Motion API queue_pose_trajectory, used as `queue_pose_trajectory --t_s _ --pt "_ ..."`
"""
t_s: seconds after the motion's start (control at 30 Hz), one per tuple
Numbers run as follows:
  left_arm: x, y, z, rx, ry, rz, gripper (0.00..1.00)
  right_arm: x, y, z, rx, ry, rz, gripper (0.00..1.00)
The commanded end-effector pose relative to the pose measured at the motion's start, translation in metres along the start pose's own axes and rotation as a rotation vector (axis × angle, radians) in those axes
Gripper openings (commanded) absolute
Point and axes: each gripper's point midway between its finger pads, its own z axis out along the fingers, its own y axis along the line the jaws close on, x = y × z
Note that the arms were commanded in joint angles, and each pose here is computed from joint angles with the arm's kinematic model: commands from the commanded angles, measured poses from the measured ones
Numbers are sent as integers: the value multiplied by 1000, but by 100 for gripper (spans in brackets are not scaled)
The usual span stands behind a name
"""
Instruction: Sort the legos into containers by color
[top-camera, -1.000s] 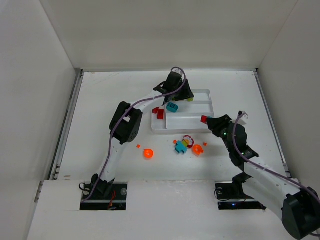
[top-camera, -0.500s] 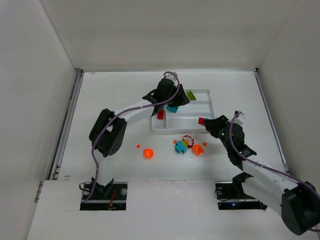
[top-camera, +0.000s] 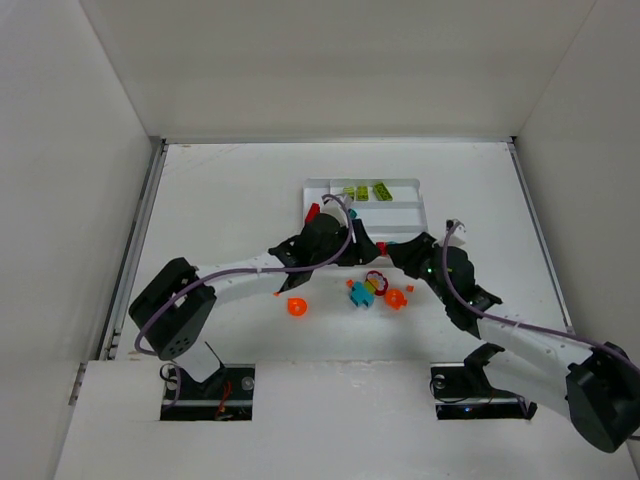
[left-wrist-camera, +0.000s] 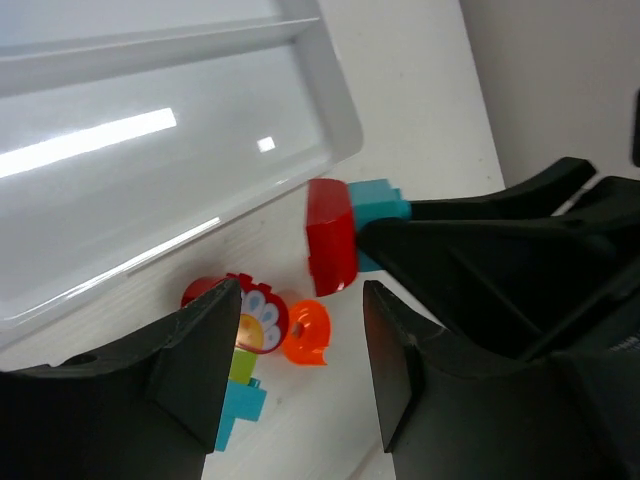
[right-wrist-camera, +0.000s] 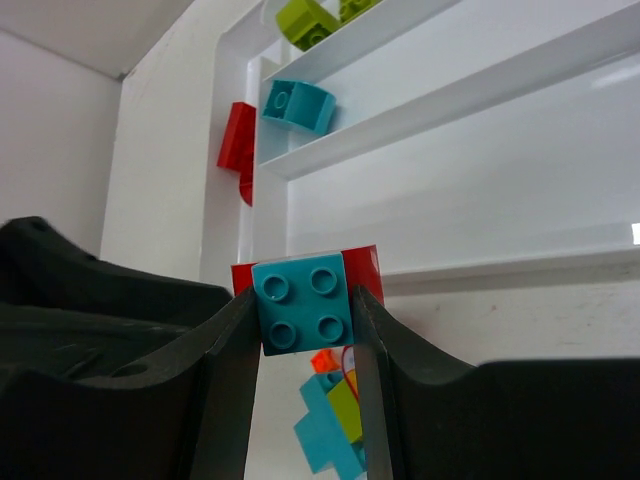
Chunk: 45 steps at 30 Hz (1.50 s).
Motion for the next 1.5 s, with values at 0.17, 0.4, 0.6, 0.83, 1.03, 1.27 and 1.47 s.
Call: queue_pose_trajectory --t_s 0.17,0.4,0.6,0.83,1.03,1.27,1.47 --pt "-33 -25 -17 121 -163 -76 46 -28 53 -3 -137 -76 43 22" --pt "-30 -29 -19 172 -181 -115 43 -22 58 -4 -149 -57 56 22" --pt "-28 -21 -15 160 -179 -143 36 -21 65 -5 -176 -46 76 22" --pt "-34 -27 -15 192 -205 -154 25 -16 73 -4 -213 -15 100 22" --pt "-29 -20 -13 187 -208 -171 10 -11 80 -6 -266 19 148 22" --pt "-38 0 -24 147 -259 -184 5 -29 87 -10 -309 4 173 22" --pt "-41 42 -37 69 -293 -213 4 -45 97 -22 -371 0 201 22"
